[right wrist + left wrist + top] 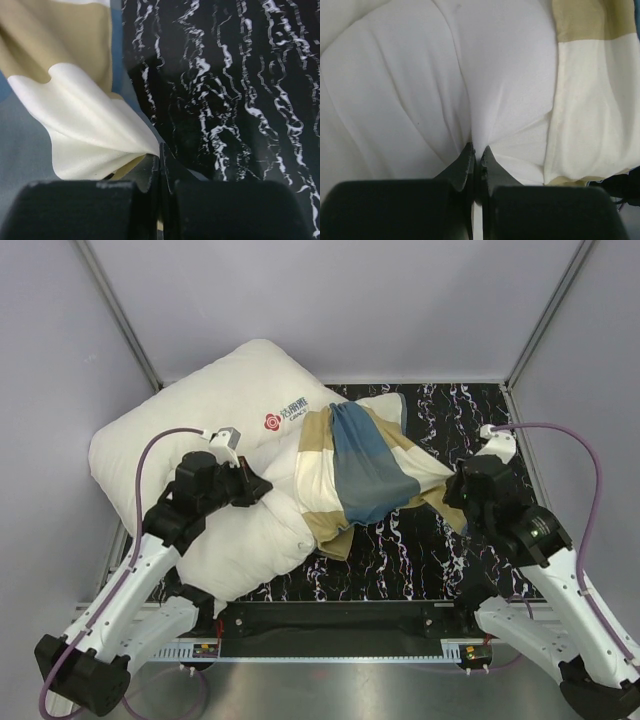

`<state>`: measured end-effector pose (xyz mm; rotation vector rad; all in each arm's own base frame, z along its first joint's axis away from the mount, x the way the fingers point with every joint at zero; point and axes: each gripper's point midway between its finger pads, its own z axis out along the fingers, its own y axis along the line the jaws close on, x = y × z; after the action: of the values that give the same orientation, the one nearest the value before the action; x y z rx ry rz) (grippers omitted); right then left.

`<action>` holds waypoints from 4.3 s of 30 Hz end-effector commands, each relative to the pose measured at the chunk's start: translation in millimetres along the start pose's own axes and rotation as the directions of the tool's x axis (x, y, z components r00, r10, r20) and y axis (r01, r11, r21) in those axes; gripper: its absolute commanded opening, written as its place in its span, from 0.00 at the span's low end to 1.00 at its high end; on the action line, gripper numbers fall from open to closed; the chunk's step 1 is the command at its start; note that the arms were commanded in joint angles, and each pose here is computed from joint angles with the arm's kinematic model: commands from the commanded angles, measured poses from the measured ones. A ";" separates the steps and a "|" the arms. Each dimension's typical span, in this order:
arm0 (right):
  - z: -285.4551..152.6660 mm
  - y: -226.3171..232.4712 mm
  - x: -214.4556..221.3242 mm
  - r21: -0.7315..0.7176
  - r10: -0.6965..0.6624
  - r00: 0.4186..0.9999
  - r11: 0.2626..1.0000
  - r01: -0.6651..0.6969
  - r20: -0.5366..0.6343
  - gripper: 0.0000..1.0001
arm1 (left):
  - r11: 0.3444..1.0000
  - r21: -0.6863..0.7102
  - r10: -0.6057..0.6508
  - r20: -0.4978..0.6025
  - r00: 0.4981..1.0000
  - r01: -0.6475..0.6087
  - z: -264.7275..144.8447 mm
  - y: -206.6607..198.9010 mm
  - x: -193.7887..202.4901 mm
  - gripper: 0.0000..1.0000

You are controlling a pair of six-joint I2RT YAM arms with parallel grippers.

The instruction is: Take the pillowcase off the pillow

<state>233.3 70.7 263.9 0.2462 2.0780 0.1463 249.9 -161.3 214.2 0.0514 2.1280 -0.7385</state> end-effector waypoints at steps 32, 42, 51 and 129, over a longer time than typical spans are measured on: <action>-23.1 -0.4 -11.6 -0.106 0.020 0.999 0.994 -0.016 0.032 0.84 | 0.988 -0.143 0.051 -0.087 0.995 -0.063 33.8 14.7 40.7 0.00; -22.9 70.4 5.2 -0.443 0.050 0.996 0.893 -0.079 -0.077 0.80 | 0.999 0.030 0.035 -0.122 0.992 -0.032 75.3 -44.1 34.6 0.00; 4.6 136.0 38.2 -0.551 0.012 0.987 0.829 -0.101 -0.163 0.78 | 0.997 0.059 0.052 -0.151 0.987 -0.044 82.6 -59.4 51.1 0.00; 57.8 0.3 104.5 0.052 0.036 0.972 0.998 -0.024 -0.232 0.00 | 0.984 -0.172 0.064 0.152 0.986 -0.038 -23.1 10.0 -47.9 0.00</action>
<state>246.9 143.1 186.5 0.2658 2.1998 0.4373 231.1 -185.3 231.4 0.1002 2.1390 -0.8030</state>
